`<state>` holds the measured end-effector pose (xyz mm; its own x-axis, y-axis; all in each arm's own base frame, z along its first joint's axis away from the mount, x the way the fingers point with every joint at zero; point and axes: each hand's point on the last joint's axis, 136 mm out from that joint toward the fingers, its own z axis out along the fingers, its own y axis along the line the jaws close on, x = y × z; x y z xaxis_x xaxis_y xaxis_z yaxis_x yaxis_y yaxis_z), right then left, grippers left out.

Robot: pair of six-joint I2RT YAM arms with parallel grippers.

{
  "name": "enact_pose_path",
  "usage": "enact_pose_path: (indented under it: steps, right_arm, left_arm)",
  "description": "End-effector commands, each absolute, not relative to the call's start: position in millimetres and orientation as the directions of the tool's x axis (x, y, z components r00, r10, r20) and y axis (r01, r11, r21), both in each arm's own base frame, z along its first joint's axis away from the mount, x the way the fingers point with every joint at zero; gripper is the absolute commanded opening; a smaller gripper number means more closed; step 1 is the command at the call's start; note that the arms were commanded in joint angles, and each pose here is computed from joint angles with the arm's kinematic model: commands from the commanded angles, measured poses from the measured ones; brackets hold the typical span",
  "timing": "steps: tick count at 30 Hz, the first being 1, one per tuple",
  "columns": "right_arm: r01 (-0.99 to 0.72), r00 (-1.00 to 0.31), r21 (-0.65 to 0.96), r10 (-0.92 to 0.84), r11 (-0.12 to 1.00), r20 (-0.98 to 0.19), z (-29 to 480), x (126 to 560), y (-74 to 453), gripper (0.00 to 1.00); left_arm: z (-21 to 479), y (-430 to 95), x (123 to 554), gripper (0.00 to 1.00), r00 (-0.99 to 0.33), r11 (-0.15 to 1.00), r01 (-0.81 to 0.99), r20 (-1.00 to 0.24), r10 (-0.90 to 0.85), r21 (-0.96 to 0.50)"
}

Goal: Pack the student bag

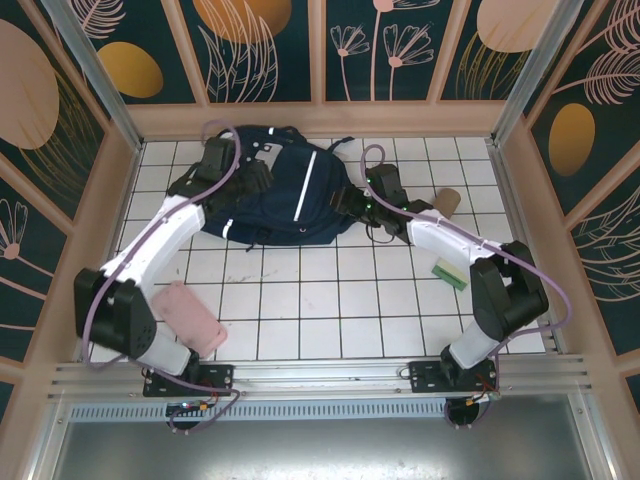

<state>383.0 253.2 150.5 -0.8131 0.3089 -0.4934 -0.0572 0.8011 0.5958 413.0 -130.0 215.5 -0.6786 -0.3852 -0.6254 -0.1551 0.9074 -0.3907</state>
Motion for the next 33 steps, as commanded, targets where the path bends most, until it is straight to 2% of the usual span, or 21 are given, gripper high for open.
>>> enact_pose_path:
  steps: [1,3,4,9,18,24,28,30,33]
  right_arm:
    - [-0.114,-0.779,0.588,0.296,0.800,-0.553,168.1,382.6,255.9,0.71]
    - [-0.137,-0.775,0.587,0.283,0.798,-0.565,170.9,379.5,263.4,0.72]
    - [-0.138,-0.772,0.586,0.284,0.799,-0.569,171.9,379.7,264.3,0.75]
    - [-0.148,-0.757,0.585,0.289,0.798,-0.586,176.7,382.4,267.5,0.88]
    - [-0.167,-0.746,0.579,0.281,0.798,-0.603,183.8,387.7,270.1,0.90]
    - [-0.155,-0.743,0.567,0.282,0.809,-0.607,183.7,386.3,264.7,0.90]
    - [-0.146,-0.739,0.564,0.289,0.813,-0.609,184.0,385.4,260.2,0.90]
    - [-0.142,-0.739,0.560,0.290,0.816,-0.608,183.6,385.8,258.3,0.90]
    - [-0.140,-0.741,0.557,0.287,0.818,-0.608,181.9,385.9,258.2,0.90]
  left_arm:
    - [195.1,-71.1,380.6,0.91,-0.576,0.839,-0.417,-0.611,-0.542,-0.351]
    - [174.4,-46.8,352.1,0.95,-0.546,0.792,-0.515,-0.587,-0.598,-0.327]
    - [167.3,-37.4,339.7,0.98,-0.528,0.768,-0.556,-0.579,-0.621,-0.317]
    - [126.0,-0.3,275.6,0.99,-0.454,0.638,-0.724,-0.515,-0.727,-0.261]
    - [49.9,10.5,206.0,0.99,-0.388,0.471,-0.866,-0.370,-0.844,-0.168]
    - [26.1,-1.7,205.3,0.98,-0.392,0.464,-0.860,-0.307,-0.867,-0.212]
    - [23.1,-38.5,233.2,0.93,-0.408,0.448,-0.786,-0.186,-0.894,-0.426]
    - [32.5,-55.2,251.0,0.90,-0.401,0.405,-0.734,-0.133,-0.906,-0.544]
    - [49.0,-74.1,270.7,0.90,-0.392,0.339,-0.684,-0.066,-0.918,-0.646]
